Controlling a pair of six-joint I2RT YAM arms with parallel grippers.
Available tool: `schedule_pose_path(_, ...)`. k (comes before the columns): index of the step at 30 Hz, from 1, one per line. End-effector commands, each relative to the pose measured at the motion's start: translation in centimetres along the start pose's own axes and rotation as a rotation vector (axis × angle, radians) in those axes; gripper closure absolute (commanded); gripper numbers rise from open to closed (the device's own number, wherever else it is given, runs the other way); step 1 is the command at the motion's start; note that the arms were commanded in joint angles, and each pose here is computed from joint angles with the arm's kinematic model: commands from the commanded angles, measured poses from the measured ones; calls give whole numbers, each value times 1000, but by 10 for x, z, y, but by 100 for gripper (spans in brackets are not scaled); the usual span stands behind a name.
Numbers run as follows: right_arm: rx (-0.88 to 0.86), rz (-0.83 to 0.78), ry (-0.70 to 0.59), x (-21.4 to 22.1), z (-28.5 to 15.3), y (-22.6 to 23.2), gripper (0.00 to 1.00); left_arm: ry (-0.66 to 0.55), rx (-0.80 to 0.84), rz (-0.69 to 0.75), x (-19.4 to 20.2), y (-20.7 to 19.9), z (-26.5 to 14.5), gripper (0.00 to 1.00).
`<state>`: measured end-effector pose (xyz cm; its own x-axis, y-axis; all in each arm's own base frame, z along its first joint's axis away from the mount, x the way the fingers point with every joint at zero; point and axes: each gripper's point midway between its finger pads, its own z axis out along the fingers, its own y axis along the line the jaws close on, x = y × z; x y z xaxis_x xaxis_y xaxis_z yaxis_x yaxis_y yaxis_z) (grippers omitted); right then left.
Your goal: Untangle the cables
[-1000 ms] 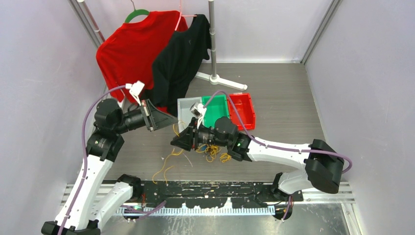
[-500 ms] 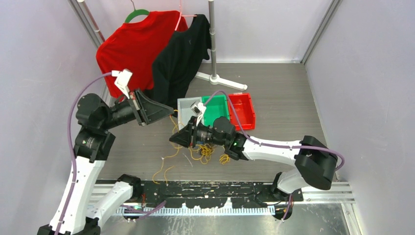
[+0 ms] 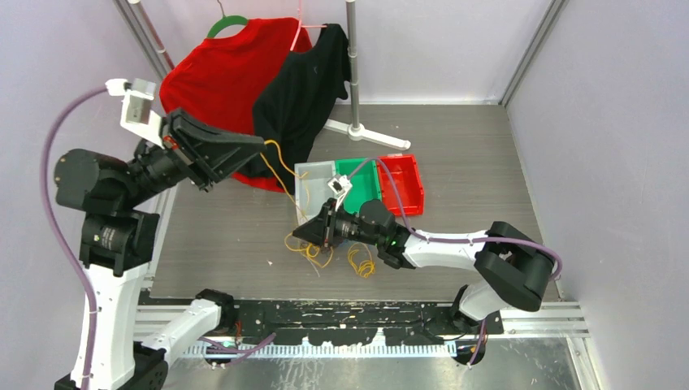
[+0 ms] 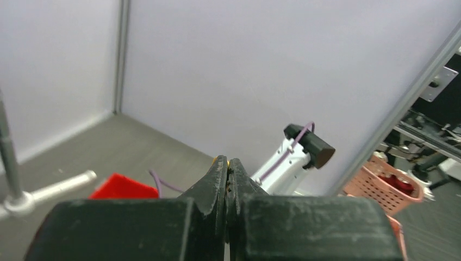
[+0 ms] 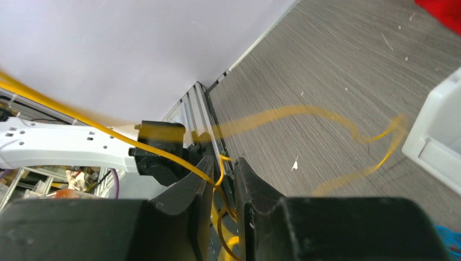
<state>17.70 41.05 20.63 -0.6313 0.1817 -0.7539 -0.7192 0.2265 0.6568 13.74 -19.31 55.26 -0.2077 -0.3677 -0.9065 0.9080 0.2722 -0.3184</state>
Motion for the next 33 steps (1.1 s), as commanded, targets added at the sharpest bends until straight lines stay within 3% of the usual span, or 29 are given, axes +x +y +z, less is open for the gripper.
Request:
schedule_pose_path(1,39,38,-16,9,-2,-15,74,-169,0,287,-61,-25,-2,100)
schedule_pose_path(12,198,107,55,44,-8,-58,70,-348,-39,584,-146,-56,0,100)
schedule_pose_path(20,258,79,33,34,-17,-60,56,-355,-20,667,-159,-60,6,100)
schedule_pose_path(26,291,39,63,37,-23,-66,51,-452,-14,873,-194,-84,1,100)
schedule_pose_path(31,210,-87,-41,-22,-28,-19,33,-287,80,797,-152,-76,10,100)
schedule_pose_path(32,191,-126,-69,-39,-31,-6,28,-257,94,782,-141,-72,10,100)
schedule_pose_path(33,177,-166,-88,-54,-35,6,16,-229,112,769,-131,-69,10,100)
